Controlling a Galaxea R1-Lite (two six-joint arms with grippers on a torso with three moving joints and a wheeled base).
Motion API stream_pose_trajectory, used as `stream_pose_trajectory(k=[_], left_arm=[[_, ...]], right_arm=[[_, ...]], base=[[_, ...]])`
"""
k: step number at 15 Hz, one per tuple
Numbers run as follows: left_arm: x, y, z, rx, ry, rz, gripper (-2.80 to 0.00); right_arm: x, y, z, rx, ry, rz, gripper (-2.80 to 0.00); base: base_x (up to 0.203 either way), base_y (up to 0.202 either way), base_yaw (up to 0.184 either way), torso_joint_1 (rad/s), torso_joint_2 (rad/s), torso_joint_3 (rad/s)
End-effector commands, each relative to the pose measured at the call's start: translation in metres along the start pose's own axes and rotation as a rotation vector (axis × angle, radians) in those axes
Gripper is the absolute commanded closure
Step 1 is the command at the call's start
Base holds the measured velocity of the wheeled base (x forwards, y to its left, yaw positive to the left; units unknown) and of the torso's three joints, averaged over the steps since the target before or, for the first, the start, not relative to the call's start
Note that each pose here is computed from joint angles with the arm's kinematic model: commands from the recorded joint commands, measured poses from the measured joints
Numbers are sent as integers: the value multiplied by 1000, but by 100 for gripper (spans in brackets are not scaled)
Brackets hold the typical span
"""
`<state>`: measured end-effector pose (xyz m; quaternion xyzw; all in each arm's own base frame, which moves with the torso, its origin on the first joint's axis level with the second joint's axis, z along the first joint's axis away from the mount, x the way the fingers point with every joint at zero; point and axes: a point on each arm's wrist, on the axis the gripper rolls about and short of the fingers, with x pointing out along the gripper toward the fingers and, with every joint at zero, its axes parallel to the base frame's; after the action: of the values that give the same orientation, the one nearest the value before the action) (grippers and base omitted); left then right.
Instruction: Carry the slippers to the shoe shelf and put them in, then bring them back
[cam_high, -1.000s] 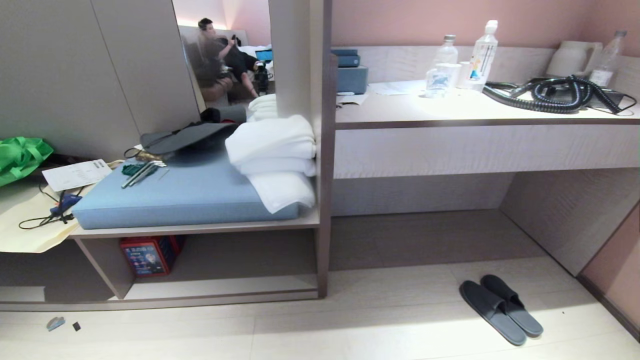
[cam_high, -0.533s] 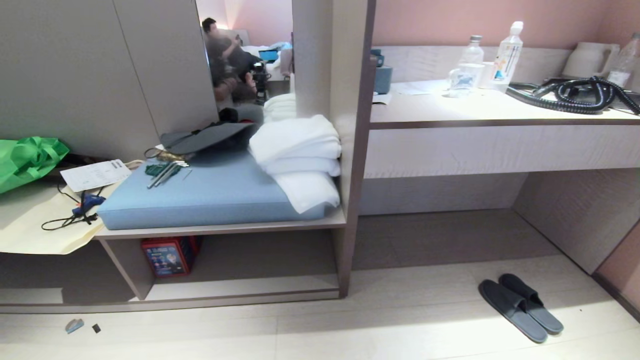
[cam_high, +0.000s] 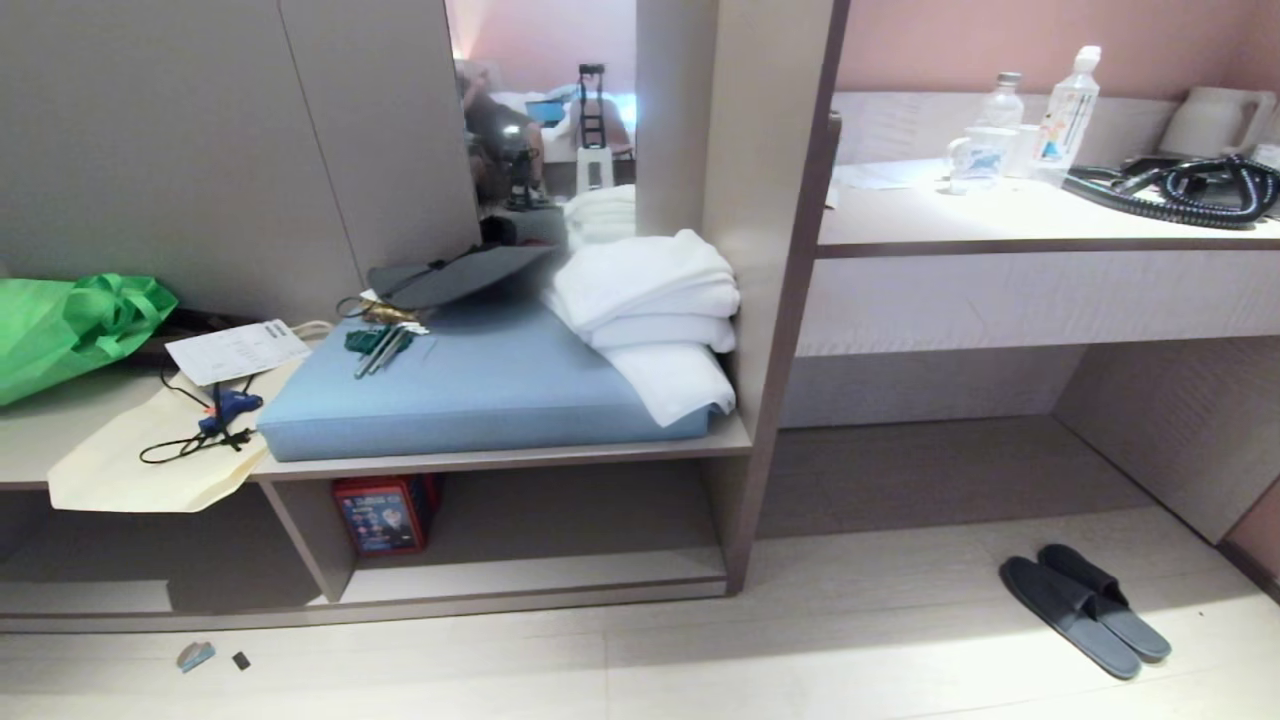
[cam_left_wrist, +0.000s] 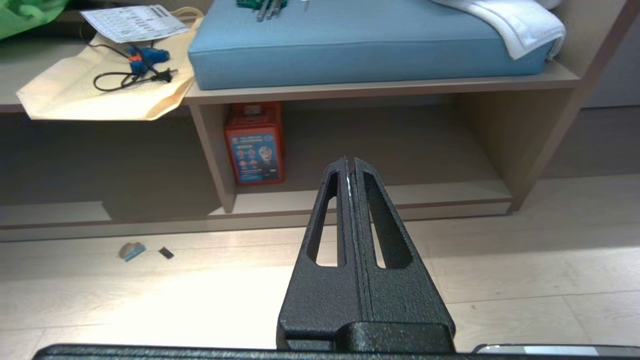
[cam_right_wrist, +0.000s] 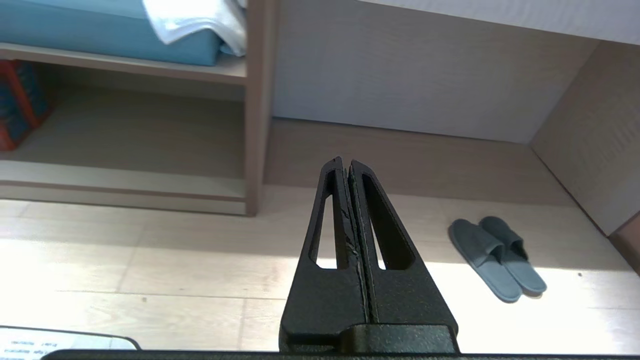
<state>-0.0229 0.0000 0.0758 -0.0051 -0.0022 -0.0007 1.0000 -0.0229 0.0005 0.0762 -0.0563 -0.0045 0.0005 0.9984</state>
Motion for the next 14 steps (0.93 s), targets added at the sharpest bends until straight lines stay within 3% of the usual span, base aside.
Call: stream_pose_trajectory(k=[1, 14], left_arm=[[0, 0, 0, -1, 1, 0, 0], [0, 0, 0, 1, 1, 0, 0]], right_arm=[[0, 0, 0, -1, 2, 0, 0], [0, 0, 0, -1, 1, -1, 0]], base=[[0, 191, 1, 3, 7, 10], [0, 195, -2, 3, 2, 2]])
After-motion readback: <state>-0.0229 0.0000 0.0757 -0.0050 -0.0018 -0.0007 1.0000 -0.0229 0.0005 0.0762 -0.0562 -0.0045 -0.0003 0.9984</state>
